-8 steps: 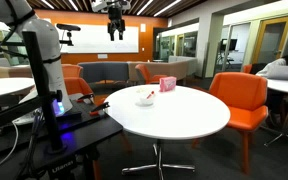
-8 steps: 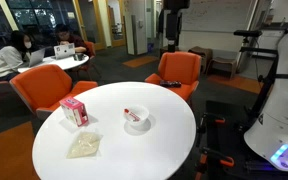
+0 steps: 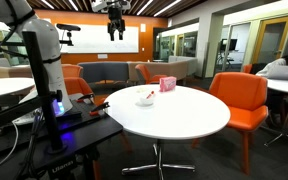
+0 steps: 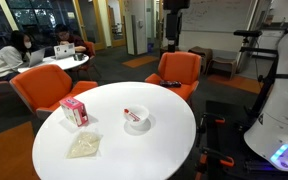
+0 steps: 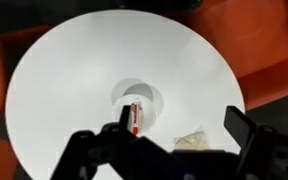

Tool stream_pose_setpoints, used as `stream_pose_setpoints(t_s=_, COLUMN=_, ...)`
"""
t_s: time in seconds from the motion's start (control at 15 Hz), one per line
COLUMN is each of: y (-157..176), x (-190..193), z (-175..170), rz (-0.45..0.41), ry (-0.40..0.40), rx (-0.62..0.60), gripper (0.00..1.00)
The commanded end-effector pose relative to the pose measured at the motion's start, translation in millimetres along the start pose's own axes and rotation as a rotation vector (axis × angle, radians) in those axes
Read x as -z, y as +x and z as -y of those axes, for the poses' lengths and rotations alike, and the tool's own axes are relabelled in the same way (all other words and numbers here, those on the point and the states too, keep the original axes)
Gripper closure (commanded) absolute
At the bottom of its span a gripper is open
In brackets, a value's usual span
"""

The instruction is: Take the marker out of the bowl and put it on the table

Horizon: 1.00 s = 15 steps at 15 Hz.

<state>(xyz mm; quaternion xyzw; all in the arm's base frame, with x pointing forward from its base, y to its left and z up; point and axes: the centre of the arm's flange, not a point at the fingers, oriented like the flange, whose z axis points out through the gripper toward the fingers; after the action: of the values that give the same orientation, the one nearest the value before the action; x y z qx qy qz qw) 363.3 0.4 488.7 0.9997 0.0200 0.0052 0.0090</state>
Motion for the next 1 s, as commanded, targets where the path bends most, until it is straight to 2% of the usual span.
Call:
stream_pose_setpoints(t_s=0.0, y=0, x=0, z=0, rz=0.0, ry=0.0, rx=0.0, gripper=0.0)
stream_pose_setpoints(t_s=0.2, y=4, x=-4, z=-1, rz=0.002, ry=0.001, rx=-0.006, gripper=0.0)
stream_pose_setpoints(t_s=0.27, y=9, x=-9, z=-2, rz=-0.02, ry=-0.003, rx=-0.019, gripper=0.0)
stream_pose_setpoints(t_s=0.4, y=25, x=-23, z=-5, rz=-0.009, ry=0.006, rx=-0.016, gripper=0.0)
stream_pose_setpoints(t_s=0.93, y=87, x=-106, z=-31, rz=0.014, ry=-0.014, rx=-0.034, gripper=0.0)
